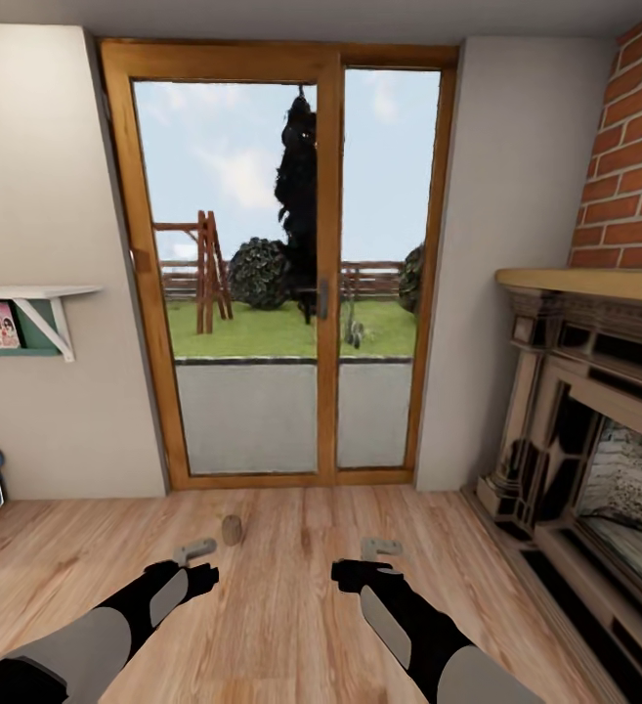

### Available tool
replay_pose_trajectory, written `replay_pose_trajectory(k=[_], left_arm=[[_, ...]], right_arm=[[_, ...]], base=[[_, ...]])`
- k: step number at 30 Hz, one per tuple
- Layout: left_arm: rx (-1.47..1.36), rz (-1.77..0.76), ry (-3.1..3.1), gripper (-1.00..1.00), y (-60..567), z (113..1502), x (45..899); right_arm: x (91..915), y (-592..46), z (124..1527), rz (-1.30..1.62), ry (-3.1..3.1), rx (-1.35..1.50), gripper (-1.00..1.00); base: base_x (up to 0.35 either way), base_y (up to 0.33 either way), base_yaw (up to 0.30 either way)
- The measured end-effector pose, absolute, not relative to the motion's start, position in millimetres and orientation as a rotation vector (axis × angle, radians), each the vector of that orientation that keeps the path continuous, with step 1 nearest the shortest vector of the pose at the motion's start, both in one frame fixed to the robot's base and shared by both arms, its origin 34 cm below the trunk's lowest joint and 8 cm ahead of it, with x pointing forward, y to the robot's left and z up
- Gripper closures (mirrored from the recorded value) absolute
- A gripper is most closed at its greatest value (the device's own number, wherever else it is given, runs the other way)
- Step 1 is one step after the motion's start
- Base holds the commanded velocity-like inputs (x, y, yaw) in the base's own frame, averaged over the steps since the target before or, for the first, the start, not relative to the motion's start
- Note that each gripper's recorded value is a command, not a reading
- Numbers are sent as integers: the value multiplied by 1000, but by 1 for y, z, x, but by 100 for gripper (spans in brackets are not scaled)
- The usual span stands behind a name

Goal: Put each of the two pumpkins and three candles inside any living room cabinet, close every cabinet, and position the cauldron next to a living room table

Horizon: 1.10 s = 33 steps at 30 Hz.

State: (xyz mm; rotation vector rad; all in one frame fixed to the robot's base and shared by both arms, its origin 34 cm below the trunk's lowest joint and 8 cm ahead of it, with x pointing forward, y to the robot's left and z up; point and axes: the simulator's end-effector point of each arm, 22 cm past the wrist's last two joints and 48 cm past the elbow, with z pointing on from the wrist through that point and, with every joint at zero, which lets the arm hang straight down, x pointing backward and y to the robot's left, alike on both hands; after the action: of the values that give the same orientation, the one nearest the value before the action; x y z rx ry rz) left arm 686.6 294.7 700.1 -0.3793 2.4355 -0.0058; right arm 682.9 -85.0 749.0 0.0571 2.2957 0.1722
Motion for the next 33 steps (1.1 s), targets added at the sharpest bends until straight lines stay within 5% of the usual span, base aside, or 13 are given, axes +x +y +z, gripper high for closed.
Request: replay_pose_trajectory(k=[33], left_arm=[[-379,-6,2438,-100,294,700,686]], right_arm=[[683,-85,749,172,2296,57,-100]], base=[[321,109,0]])
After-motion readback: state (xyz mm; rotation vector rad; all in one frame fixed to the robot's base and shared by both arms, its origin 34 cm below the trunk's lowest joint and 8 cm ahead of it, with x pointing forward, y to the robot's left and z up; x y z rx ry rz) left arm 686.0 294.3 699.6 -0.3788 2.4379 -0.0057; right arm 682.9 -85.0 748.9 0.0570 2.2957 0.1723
